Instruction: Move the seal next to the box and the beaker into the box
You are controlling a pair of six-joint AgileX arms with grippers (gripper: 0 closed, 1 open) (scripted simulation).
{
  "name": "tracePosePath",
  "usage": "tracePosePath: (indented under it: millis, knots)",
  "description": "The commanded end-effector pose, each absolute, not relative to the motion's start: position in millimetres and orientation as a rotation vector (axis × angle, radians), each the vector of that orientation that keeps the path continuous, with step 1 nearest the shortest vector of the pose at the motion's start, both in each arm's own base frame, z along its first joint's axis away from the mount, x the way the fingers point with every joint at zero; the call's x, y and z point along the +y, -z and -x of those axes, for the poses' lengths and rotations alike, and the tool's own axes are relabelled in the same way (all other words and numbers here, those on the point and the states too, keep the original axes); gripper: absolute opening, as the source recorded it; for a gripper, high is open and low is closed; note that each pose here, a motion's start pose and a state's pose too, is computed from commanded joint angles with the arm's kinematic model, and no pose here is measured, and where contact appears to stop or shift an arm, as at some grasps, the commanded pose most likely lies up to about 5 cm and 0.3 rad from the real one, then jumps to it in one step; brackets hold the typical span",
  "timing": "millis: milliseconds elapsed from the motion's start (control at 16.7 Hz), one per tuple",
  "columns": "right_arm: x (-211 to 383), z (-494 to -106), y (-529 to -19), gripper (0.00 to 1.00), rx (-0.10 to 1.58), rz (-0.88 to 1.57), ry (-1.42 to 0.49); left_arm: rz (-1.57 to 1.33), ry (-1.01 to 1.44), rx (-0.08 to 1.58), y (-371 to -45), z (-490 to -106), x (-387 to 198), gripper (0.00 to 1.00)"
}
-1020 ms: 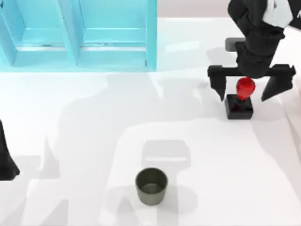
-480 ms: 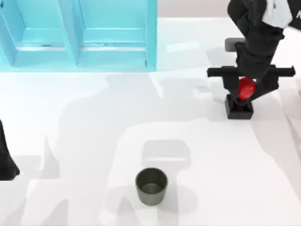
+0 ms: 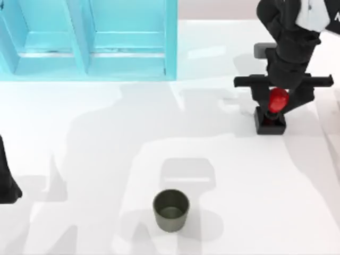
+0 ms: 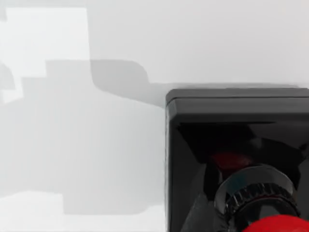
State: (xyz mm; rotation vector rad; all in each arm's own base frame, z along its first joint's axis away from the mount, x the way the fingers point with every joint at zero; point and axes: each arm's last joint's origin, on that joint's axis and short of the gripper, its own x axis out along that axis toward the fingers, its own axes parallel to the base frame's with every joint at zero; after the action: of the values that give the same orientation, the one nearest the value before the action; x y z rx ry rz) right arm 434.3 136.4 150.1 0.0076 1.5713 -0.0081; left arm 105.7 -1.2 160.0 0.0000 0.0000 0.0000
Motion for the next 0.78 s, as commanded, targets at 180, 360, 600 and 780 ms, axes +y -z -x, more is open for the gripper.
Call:
tracePosePath:
  millis: [180,360,600,780]
  knots:
    - [135.2,-434.7,-150.2,0.00,1.571,-0.011,0.011,0.000,0.000,0.000,-160.0,-105.7,-1.2,1.00]
    - [122.4,-437.3,-164.4,0.00,1.564,-0.010,0.006,0.000,0.000,0.000,-160.0,-105.7,-1.2,1.00]
    - [81.0,-437.6,-206.5,0.00,1.572,-0.008,0.009,0.000,0.000,0.000,-160.0,-105.7,-1.2,1.00]
    - [49.3,-435.4,-236.3,0.00,1.581,-0.009,0.012,0.000,0.000,0.000,-160.0,-105.7,-1.2,1.00]
